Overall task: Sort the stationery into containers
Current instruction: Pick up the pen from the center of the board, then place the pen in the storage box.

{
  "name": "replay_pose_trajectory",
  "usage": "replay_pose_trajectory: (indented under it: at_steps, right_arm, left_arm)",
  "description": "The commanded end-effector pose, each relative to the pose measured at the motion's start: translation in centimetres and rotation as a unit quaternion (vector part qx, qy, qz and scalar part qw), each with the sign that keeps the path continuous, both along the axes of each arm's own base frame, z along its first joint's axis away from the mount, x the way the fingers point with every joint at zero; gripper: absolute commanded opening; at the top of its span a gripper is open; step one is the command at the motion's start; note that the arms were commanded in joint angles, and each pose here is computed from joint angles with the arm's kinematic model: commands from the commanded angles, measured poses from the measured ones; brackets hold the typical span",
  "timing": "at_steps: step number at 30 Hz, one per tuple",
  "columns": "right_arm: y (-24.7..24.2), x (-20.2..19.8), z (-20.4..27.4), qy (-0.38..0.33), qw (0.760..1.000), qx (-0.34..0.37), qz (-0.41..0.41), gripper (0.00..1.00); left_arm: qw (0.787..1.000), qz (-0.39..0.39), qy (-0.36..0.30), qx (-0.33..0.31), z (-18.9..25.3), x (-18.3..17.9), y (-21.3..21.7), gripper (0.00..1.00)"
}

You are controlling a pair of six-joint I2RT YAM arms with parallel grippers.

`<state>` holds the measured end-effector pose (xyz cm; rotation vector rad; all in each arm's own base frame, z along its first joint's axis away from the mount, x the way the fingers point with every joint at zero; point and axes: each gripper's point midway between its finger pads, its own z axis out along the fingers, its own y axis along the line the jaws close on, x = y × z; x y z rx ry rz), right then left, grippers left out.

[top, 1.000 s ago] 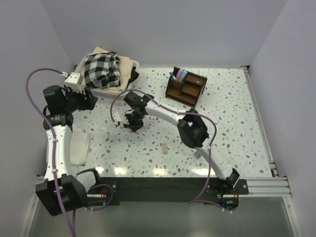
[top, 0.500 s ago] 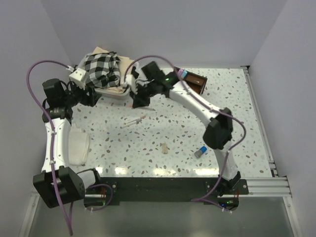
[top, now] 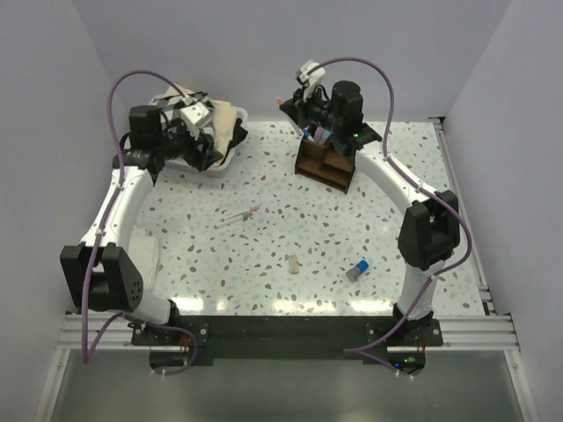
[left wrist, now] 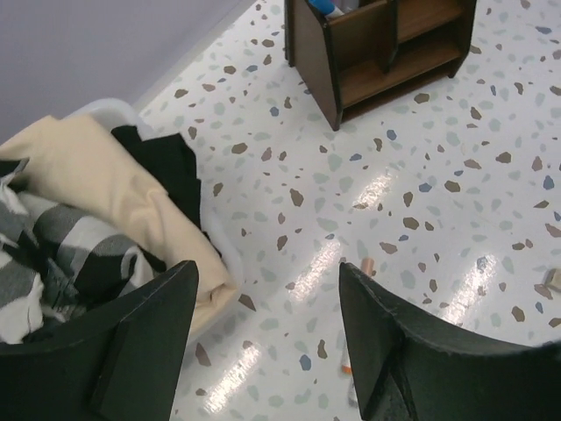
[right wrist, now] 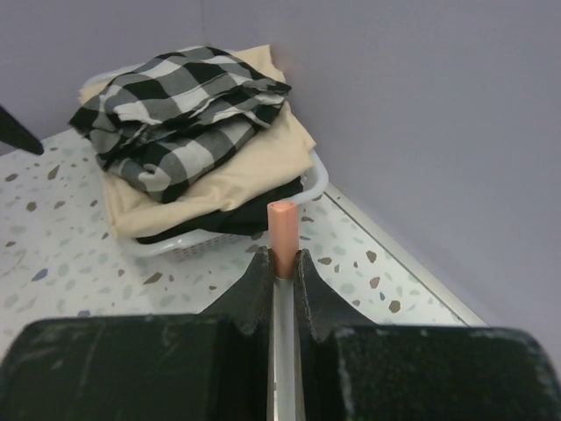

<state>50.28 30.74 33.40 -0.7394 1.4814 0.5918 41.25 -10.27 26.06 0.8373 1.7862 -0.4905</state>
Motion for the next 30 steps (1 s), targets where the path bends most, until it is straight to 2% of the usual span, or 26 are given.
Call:
replay_pose_trajectory:
  at_steps: [1, 8, 13, 23, 30]
  right_arm:
    - [-2.6, 2.9, 5.8, -0.107, 0.987, 0.09, -0.074, 0.0]
    - [-4.8, 5.7, 3.5, -0.113, 0.984, 0.088, -0.103, 0.0]
    - [-6.0, 7.4, 0.4, -0.088, 0.987, 0.074, -0.112, 0.0]
    - [-7.0, 8.2, -5.2, -0.054, 0.991, 0.045, -0.115, 0.0]
    - [-7.3, 8.5, -8.5, -0.033, 0.993, 0.024, -0.115, 0.0]
  left_arm:
    - [0.997, -0.049, -0.034, 0.043, 1.6, 0.8, -3.6, 0.7]
    - [0.996, -0.074, -0.004, 0.056, 0.5, 3.0, -6.4, 0.71]
    - [0.995, -0.08, 0.006, 0.062, -0.4, 4.3, -7.5, 0.71]
    - [0.994, -0.082, 0.01, 0.075, -1.4, 6.1, -9.2, 0.71]
    - [0.993, -0.083, 0.019, 0.086, -2.3, 5.7, -9.5, 0.71]
